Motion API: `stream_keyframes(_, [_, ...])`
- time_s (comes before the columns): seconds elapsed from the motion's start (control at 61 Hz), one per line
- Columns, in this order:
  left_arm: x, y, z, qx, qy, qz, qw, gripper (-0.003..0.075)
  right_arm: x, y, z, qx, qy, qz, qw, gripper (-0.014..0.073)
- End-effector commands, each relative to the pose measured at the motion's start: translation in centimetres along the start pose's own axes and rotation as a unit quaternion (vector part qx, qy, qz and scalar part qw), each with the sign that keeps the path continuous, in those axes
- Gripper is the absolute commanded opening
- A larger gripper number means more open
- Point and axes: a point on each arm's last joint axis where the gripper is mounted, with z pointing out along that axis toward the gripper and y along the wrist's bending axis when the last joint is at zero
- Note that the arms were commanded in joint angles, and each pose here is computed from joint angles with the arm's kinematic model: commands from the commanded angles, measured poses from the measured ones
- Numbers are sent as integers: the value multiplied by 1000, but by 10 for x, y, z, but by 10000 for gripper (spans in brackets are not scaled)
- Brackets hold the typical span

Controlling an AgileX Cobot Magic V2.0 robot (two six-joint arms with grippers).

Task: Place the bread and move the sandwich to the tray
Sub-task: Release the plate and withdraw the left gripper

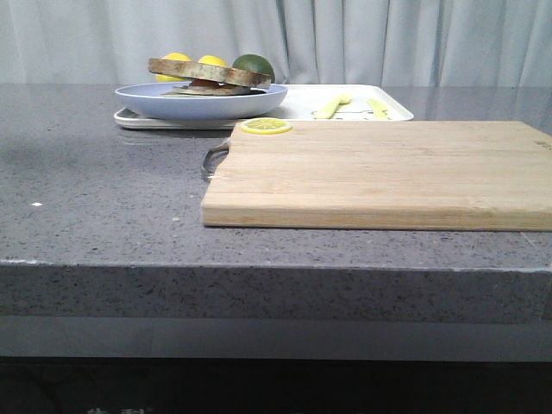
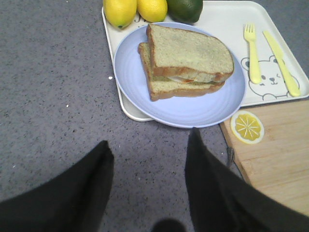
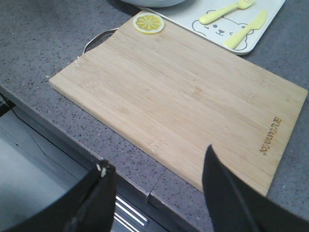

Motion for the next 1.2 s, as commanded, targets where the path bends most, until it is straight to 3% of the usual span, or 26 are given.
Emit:
stream_keyframes(0.0, [7,-22,-37,2,-82,27,996,350,-11,0,-5,3,-41,1,999,424])
stream_keyframes(0.246, [75,-72,-66,55,-80,128,987,350,-11,2,-5,-9,-43,15,999,424])
stream_keyframes(0.361, [101,-84,-81,72,-75,156,982,350,-11,2,-5,-9,-43,27,999,424])
stream_keyframes(0.509, [129,-78,-99,60,-84,128,986,350,-11,2,-5,-9,-43,32,999,423])
stream_keyframes(0.689, [159,-70,-117,50,-131,133,981,350,-14,1,-5,-6,-58,33,998,423])
stream_keyframes(0.968, [170,-67,-130,51,-170,132,975,349,-19,-1,-6,0,-88,33,996,415])
stream_keyframes(1.083, [170,-67,-130,51,-173,132,975,315,-21,-1,-6,2,-96,33,995,295])
stream_keyframes(1.181, [169,-68,-130,50,-177,132,974,187,-21,-1,-6,2,-96,33,995,120])
